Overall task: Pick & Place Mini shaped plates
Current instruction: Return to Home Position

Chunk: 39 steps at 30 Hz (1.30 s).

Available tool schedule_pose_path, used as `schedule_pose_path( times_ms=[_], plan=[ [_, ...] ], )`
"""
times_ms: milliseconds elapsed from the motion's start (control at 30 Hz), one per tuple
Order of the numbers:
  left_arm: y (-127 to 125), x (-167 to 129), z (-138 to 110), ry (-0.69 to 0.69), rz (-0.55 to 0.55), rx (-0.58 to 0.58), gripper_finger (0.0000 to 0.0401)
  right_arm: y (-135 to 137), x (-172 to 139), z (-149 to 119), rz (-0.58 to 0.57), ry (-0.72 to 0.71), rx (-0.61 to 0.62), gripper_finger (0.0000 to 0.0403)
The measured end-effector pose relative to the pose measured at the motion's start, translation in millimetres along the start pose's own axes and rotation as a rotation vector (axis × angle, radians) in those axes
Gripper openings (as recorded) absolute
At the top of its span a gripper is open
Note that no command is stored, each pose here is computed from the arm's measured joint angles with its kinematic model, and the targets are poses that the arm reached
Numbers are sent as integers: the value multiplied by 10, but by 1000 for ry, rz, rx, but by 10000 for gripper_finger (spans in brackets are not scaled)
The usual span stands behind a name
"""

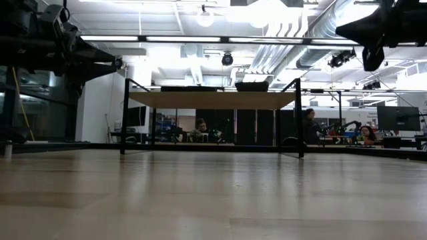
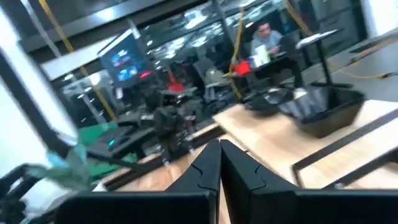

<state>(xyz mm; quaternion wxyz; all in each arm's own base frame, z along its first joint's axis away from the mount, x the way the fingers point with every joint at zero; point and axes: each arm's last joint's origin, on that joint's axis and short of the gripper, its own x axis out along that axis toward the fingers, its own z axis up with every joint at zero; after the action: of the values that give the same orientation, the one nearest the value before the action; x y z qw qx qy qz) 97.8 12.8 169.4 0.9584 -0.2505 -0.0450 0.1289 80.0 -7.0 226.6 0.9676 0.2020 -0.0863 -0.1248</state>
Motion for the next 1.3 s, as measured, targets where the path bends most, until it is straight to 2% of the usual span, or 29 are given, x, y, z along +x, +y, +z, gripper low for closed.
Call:
schedule_pose_path(
  times_ms=[200,367,600,833,933,1000,1133,1300],
  plan=[
    [-1,0,-3,5,-6,0,122,52,63,8,89,16,-46,1],
    [-1,0,-3,6,-6,0,122,61,117,-38,102,68,-77,1],
    [-1,0,-3,6,-6,0,122,99,125,46,137,-24,-115,1],
    [-1,1,-3,6,-6,0,122,126,112,63,230,-62,-84,1],
    [-1,1,-4,7,-6,0,122,52,134,-144,270,-126,-16,1],
    [-1,1,-4,7,-6,0,122,-6,138,-287,276,-128,10,1],
    [-1,1,-4,7,-6,0,122,4,137,-247,249,-124,-33,1],
    [-1,1,-4,8,-7,0,122,-63,161,-370,183,29,-77,1]
  ],
)
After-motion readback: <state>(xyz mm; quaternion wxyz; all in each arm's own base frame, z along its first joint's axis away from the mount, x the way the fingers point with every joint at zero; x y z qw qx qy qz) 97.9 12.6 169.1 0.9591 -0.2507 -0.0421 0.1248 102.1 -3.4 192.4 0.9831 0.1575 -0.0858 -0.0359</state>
